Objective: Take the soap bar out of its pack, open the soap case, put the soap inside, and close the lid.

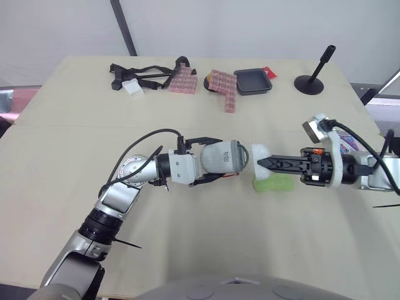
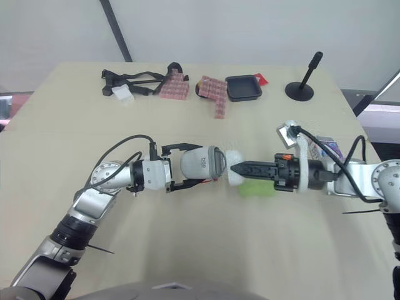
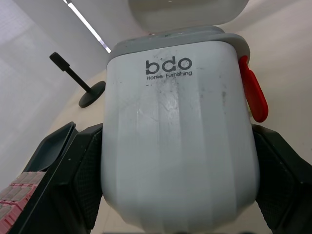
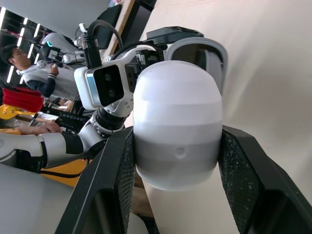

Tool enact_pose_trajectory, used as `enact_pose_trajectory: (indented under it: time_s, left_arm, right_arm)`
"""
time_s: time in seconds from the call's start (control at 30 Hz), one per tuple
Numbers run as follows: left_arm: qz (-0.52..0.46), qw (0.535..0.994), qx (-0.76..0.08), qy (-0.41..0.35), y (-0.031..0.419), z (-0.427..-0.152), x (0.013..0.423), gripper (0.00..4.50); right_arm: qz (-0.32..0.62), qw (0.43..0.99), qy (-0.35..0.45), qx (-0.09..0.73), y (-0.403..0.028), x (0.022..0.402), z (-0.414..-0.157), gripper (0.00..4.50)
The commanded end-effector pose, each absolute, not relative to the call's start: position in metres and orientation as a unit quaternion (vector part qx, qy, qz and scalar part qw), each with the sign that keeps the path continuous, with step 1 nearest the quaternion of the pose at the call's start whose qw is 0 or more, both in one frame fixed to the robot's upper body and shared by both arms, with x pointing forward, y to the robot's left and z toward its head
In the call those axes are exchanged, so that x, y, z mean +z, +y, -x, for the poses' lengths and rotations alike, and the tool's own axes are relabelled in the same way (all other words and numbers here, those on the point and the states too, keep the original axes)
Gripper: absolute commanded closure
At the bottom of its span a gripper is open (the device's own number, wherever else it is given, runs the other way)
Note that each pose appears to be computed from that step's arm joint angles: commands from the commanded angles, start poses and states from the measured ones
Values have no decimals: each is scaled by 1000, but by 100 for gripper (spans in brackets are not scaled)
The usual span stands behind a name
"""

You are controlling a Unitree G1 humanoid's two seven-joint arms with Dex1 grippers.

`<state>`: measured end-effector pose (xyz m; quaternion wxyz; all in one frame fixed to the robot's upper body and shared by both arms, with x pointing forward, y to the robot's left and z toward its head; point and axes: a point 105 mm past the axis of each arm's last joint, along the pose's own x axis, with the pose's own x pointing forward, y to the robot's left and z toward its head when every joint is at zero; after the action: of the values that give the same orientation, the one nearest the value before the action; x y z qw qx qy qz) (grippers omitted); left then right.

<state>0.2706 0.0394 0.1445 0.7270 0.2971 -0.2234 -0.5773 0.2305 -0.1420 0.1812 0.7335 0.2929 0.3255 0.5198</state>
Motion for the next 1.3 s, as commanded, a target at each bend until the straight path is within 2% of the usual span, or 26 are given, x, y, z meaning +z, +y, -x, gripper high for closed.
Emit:
enact_pose_trajectory:
  time_s: [0.03, 0.13, 0.27, 0.43, 0.6, 0.77, 1.3]
  left_arm:
    - [-299, 724, -575, -235, 40, -269, 150, 103]
    - [-299, 724, -576, -233, 40, -268, 150, 103]
    - [-298, 723, -579, -231, 40, -267, 148, 103]
    - [-295, 722, -582, -230, 38, -266, 146, 103]
    - [-291, 724, -582, -230, 36, -264, 144, 103]
    - [-289, 725, -581, -231, 35, -263, 144, 103]
    - [-285, 728, -581, -226, 38, -259, 141, 103]
  right_arm:
    - [-273, 764, 320, 489, -162, 186, -235, 251]
    - [-255, 796, 320, 445, -179, 183, -244, 251]
    - [-138, 860, 372, 321, -222, 161, -258, 251]
    - [-81, 880, 393, 253, -249, 150, -262, 251]
    - [-45, 878, 417, 230, -258, 136, -259, 251]
    - [-57, 886, 422, 182, -271, 117, -267, 251]
    - [-65, 893, 417, 158, -267, 106, -292, 251]
